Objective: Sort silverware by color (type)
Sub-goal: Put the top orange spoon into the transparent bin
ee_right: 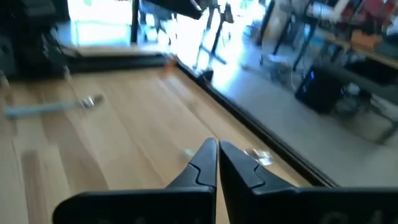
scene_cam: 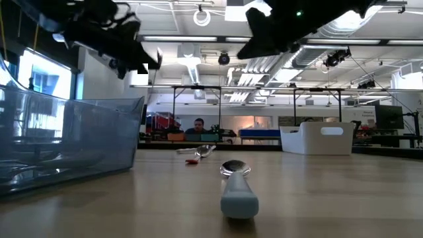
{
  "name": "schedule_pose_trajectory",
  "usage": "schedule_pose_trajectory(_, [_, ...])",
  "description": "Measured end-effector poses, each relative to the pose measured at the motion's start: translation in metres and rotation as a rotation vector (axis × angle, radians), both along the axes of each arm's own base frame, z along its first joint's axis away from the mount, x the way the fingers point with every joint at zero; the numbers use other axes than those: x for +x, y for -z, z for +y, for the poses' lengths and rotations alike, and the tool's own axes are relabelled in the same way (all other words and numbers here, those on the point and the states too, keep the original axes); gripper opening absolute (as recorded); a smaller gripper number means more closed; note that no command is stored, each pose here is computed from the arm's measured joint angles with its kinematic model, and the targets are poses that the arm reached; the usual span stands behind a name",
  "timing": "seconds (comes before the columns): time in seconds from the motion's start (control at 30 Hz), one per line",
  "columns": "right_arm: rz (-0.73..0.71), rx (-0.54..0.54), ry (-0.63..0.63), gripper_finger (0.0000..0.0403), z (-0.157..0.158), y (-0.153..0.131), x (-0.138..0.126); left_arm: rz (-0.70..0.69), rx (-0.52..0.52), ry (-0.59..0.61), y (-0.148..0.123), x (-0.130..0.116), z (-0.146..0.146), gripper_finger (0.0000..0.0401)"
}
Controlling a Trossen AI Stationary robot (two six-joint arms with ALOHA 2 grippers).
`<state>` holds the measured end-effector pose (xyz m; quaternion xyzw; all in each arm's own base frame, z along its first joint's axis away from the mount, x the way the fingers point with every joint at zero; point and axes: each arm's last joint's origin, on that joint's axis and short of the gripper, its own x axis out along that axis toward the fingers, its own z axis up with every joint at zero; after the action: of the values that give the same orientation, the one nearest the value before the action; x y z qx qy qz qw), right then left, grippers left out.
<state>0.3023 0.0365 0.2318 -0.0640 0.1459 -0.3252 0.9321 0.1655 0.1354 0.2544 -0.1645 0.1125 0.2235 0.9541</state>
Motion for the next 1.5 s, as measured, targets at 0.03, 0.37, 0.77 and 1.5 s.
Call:
schedule_pose_trajectory(0.03, [-0.027, -0.014, -0.009, 0.0002, 0.002, 0.005, 0.008, -0.078, 0.007, 0.013, 0.003, 0.0, -0.007, 0.0001])
schedule_pose_trajectory(0.37, [-0.153, -0.076, -0.067, 0.0095, 0.007, -0.001, 0.085, -0.431, 0.109, 0.04, 0.012, 0.018, -0.056, 0.0001])
schedule_pose_trajectory(0.77, [-0.14, -0.187, 0.026, 0.0169, -0.012, -0.022, 0.137, -0.525, 0.161, 0.11, 0.002, 0.026, -0.082, 0.0001])
schedule_pose_trajectory(1.5, [-0.113, -0.173, 0.02, 0.0002, -0.03, -0.024, 0.137, -0.551, 0.154, 0.135, 0.0, 0.029, -0.095, 0.0023])
